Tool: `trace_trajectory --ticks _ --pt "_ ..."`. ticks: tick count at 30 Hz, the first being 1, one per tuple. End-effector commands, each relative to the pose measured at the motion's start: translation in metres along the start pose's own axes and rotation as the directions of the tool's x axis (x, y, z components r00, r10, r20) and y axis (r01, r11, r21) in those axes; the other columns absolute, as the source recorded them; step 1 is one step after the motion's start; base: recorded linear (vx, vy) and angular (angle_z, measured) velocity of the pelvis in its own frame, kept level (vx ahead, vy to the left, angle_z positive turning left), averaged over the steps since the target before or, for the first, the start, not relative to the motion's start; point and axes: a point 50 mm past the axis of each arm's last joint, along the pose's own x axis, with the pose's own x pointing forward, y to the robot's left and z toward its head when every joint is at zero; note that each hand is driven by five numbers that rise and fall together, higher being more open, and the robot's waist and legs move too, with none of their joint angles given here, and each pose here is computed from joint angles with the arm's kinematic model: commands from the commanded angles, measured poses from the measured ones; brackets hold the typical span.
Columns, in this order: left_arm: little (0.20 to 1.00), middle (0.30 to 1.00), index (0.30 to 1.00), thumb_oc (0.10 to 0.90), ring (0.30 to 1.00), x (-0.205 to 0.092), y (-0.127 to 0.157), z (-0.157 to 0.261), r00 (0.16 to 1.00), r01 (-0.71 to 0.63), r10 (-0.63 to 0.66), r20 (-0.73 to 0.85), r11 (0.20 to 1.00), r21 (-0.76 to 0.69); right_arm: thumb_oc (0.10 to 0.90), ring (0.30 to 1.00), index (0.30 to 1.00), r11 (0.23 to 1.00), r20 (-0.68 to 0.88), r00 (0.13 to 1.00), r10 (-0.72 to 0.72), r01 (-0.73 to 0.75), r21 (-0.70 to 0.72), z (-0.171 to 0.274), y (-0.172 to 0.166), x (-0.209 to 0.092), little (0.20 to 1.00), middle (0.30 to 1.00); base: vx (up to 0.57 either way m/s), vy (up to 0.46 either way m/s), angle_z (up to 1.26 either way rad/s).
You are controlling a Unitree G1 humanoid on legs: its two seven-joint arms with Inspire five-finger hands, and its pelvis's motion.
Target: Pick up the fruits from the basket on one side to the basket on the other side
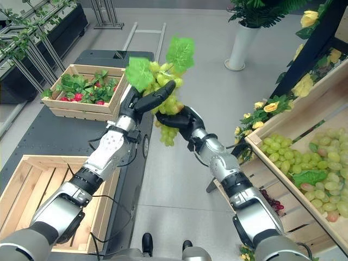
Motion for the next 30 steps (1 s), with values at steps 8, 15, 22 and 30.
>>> trace_trajectory --ticks 8,15,22,30 --pt "0.900 0.900 0.900 0.800 0.900 -0.025 0.062 -0.036 0.964 -0.241 0.255 -0.078 0.957 0.162 0.400 0.300 0.300 0.998 0.343 0.939 0.027 -0.046 0.047 0.065 -0.004 -0.011 0.300 0.300 0.00 -0.001 -0.04" --pt "0.900 0.900 0.900 0.800 0.900 -0.030 0.062 -0.039 0.966 -0.238 0.253 -0.056 0.952 0.193 0.400 0.300 0.300 0.996 0.331 0.944 0.014 -0.043 0.081 0.058 -0.008 -0.013 0.300 0.300 0.00 0.000 0.00" --pt "0.900 0.900 0.900 0.800 0.900 -0.038 0.058 -0.048 0.959 -0.259 0.270 -0.081 0.957 0.129 0.400 0.300 0.300 0.998 0.341 0.938 0.059 -0.051 -0.031 0.059 -0.003 -0.015 0.300 0.300 0.00 0.000 0.00" --pt "0.900 0.900 0.900 0.800 0.900 -0.080 0.046 -0.093 0.928 -0.308 0.315 -0.201 0.949 0.066 0.400 0.300 0.300 0.965 0.328 0.922 0.205 -0.135 -0.225 0.059 0.019 -0.036 0.300 0.300 0.00 0.002 -0.01"
